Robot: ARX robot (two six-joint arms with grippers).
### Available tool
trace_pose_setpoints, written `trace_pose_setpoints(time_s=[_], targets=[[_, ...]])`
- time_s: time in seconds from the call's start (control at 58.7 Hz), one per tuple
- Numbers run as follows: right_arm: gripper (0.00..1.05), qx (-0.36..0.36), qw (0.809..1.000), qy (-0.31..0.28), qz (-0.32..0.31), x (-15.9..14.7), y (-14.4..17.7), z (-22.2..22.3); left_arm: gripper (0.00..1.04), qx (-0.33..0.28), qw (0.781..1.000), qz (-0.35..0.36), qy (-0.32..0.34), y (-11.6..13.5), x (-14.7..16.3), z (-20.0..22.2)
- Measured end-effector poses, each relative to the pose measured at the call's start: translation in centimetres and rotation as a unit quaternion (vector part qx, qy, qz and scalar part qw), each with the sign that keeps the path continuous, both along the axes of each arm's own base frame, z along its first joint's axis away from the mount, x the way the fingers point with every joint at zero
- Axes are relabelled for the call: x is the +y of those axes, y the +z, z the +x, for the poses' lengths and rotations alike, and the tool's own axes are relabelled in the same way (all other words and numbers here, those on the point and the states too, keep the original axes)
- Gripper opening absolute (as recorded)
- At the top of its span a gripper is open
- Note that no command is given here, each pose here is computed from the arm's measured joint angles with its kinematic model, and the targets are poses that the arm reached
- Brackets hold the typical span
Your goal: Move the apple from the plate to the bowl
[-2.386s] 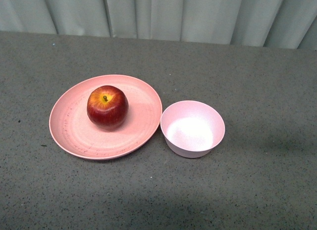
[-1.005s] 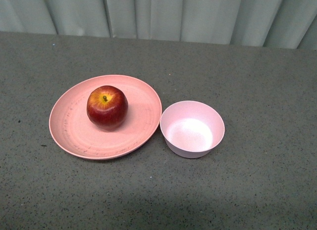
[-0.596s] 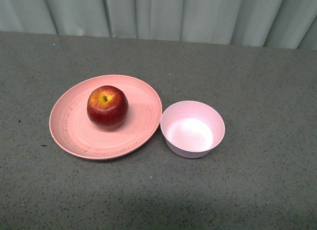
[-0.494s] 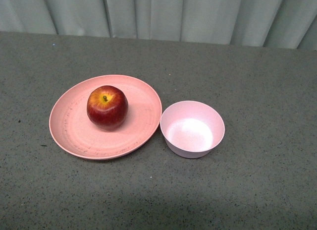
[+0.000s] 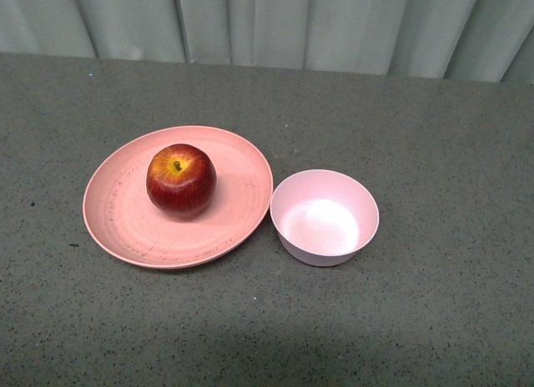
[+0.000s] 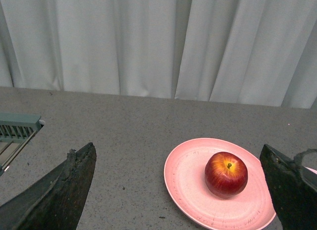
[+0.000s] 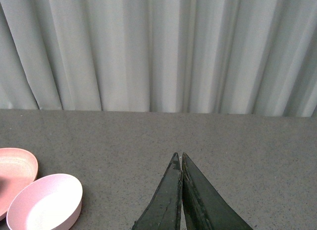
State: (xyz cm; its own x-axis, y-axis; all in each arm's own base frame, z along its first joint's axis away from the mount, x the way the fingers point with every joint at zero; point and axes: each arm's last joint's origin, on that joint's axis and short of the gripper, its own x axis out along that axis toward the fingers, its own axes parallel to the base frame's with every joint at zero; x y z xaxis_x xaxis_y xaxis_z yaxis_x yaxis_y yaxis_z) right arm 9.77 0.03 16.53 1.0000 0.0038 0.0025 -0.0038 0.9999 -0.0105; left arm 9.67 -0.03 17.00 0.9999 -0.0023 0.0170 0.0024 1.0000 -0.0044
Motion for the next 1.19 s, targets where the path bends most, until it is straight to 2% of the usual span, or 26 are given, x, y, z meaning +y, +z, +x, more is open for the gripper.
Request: trace_pose_setpoints(time_s=[0.034,0.119,0.187,0.358,0.613,0.63,0.716,0.784,0.835,0.92,1.005,1.073,1.193], targets=[[0.11,0.0,1.0,0.0,0.0,0.0,0.0,0.0,0.98,0.0,1.0,0.0,-0.001,0.0,0.0,0.0],[0.27,0.0,1.0,0.0,0.0,0.0,0.0,0.0,0.98,0.051,0.998,-0.014,-0.016,-0.5,0.0,0.3],[0.39,0.0,1.0,0.0,0.0,0.0,0.0,0.0,0.98,0.083,0.996,-0.029,0.0,-0.7,0.3,0.9],[0.66,0.0,1.0,0.0,0.0,0.0,0.0,0.0,0.98,0.092,0.995,-0.028,0.0,0.0,0.2,3.2],[0.66,0.0,1.0,0.0,0.0,0.0,0.0,0.0,0.98,0.092,0.995,-0.028,0.0,0.0,0.2,3.2],[0.95,0.0,1.0,0.0,0.0,0.0,0.0,0.0,0.98,0.124,0.992,-0.027,-0.014,-0.1,-0.3,5.5],[0.95,0.0,1.0,-0.002,0.001,0.0,0.0,0.0,0.98,0.099,0.994,-0.033,-0.02,0.7,-1.3,7.6],[0.95,0.0,1.0,0.0,0.0,0.0,0.0,0.0,0.98,0.045,0.997,-0.04,-0.057,3.3,-3.4,12.8],[0.95,0.0,1.0,0.002,0.0,0.0,0.0,0.0,0.98,0.038,0.996,-0.043,-0.062,3.3,-4.4,15.4],[0.95,0.002,1.0,0.0,0.0,0.0,-0.1,0.0,0.98,0.102,0.992,-0.043,-0.063,0.1,-5.7,18.6],[0.95,0.001,1.0,-0.002,0.0,0.0,0.0,0.0,0.98,0.165,0.983,-0.04,-0.064,-3.1,-6.2,18.8],[0.95,0.001,1.0,-0.002,0.0,0.0,0.0,0.0,0.98,0.174,0.981,-0.043,-0.069,-3.6,-6.5,18.9],[0.95,0.001,1.0,-0.002,0.0,0.0,0.0,0.0,0.98,0.163,0.982,-0.05,-0.079,-3.1,-7.1,19.9]])
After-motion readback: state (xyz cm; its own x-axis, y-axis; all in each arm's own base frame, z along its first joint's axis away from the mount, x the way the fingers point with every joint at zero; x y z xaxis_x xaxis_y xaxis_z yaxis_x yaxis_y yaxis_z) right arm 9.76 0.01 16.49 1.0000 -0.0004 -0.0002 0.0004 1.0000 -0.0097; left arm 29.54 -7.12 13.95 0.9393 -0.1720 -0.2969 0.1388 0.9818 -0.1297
